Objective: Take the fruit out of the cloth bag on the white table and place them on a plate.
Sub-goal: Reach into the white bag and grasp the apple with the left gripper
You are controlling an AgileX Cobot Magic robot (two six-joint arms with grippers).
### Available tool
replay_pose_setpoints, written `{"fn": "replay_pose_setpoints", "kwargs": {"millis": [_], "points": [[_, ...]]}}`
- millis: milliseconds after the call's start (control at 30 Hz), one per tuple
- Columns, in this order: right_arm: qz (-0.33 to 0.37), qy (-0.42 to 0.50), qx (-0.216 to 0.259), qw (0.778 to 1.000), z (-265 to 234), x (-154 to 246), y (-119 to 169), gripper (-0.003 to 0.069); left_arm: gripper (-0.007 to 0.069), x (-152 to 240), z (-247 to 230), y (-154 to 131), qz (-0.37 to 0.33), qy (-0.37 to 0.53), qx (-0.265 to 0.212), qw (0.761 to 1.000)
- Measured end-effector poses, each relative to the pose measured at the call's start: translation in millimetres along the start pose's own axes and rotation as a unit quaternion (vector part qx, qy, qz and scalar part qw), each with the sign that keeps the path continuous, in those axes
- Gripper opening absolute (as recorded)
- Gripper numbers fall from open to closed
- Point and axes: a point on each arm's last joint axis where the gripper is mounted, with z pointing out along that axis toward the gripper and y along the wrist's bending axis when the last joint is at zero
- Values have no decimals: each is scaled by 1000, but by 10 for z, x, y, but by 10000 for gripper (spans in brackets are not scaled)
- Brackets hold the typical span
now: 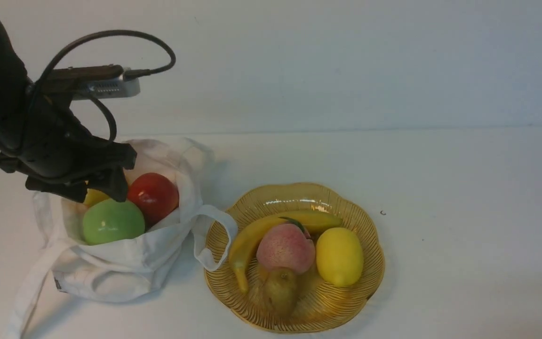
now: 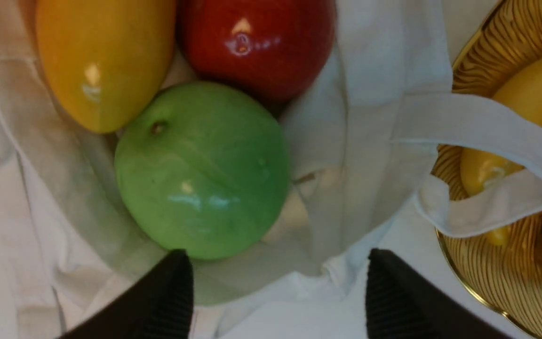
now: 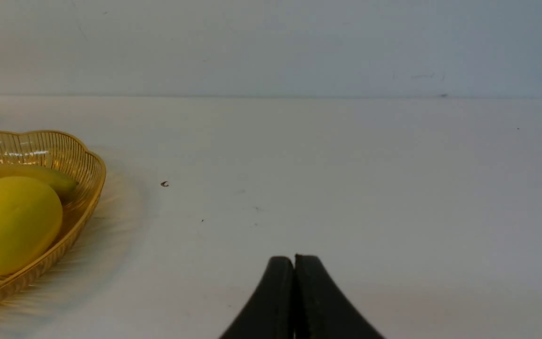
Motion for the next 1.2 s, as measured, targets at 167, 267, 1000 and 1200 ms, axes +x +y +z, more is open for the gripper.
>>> {"fn": "replay_pose_setpoints", "kwargs": {"millis": [167, 267, 1000, 1200], "points": [[0, 0, 0, 1000, 0, 0, 0, -14, 654, -44, 196, 30, 32, 17, -4, 999], [0, 0, 0, 1000, 0, 0, 0, -14, 681, -57, 376, 52, 43, 40, -3, 998], [2, 0, 0, 1000, 0, 0, 0, -14, 685, -168, 804, 144, 57, 37, -26, 997], [4, 0, 0, 1000, 0, 0, 0, -14, 685, -174, 948, 165, 57, 50, -27, 997]]}}
